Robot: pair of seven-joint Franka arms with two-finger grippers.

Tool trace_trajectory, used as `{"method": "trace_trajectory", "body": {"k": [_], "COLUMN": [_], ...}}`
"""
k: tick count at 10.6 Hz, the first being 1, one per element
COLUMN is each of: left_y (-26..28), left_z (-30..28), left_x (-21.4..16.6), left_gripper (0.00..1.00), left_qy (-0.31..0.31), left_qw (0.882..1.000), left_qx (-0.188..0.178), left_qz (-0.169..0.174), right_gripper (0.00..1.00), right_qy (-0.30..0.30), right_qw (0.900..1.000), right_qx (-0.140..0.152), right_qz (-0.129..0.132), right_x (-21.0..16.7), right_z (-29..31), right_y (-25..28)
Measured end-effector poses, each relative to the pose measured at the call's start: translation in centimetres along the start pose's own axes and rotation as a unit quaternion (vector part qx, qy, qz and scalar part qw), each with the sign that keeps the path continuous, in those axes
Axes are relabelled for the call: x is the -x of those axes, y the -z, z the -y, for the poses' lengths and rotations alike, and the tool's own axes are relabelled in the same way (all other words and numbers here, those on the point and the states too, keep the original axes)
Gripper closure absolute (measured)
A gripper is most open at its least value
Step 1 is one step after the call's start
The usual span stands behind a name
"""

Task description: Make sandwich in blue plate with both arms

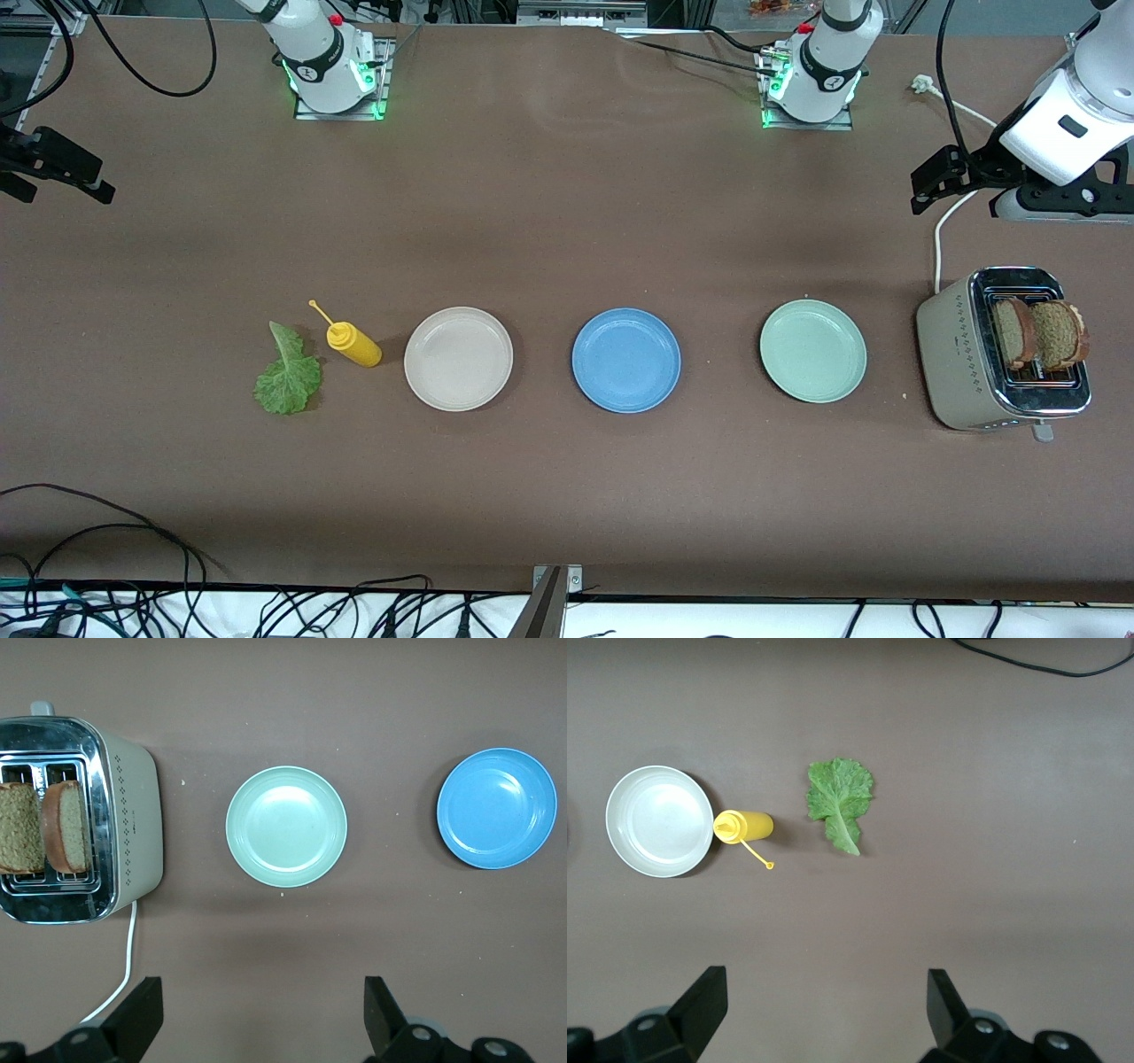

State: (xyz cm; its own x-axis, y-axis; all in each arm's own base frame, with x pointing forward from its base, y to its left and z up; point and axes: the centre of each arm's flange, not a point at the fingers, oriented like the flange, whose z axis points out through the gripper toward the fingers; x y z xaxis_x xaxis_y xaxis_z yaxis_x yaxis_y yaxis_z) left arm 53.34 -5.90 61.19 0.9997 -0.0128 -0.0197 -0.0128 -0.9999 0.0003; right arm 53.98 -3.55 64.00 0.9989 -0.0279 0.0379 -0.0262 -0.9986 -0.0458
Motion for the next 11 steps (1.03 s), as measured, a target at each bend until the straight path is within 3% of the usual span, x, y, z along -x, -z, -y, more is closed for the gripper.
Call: {"method": "trace_trajectory", "body": {"k": [11], "left_y": [-0.02], "left_z": [0.06], "left_x": [0.01], "left_gripper": [0.0], "left_qy": [0.001], "left_qw": [1.0], "left_qx": [0.0], "left_qz": [0.001], "right_gripper": [0.0], "right_qy": [-0.001], "right_qw": [1.0], "right_qx": [0.0], "right_qz": [-0.002], "right_x": [0.14], "right_z": [-0.61], "right_y": [0.73]}}
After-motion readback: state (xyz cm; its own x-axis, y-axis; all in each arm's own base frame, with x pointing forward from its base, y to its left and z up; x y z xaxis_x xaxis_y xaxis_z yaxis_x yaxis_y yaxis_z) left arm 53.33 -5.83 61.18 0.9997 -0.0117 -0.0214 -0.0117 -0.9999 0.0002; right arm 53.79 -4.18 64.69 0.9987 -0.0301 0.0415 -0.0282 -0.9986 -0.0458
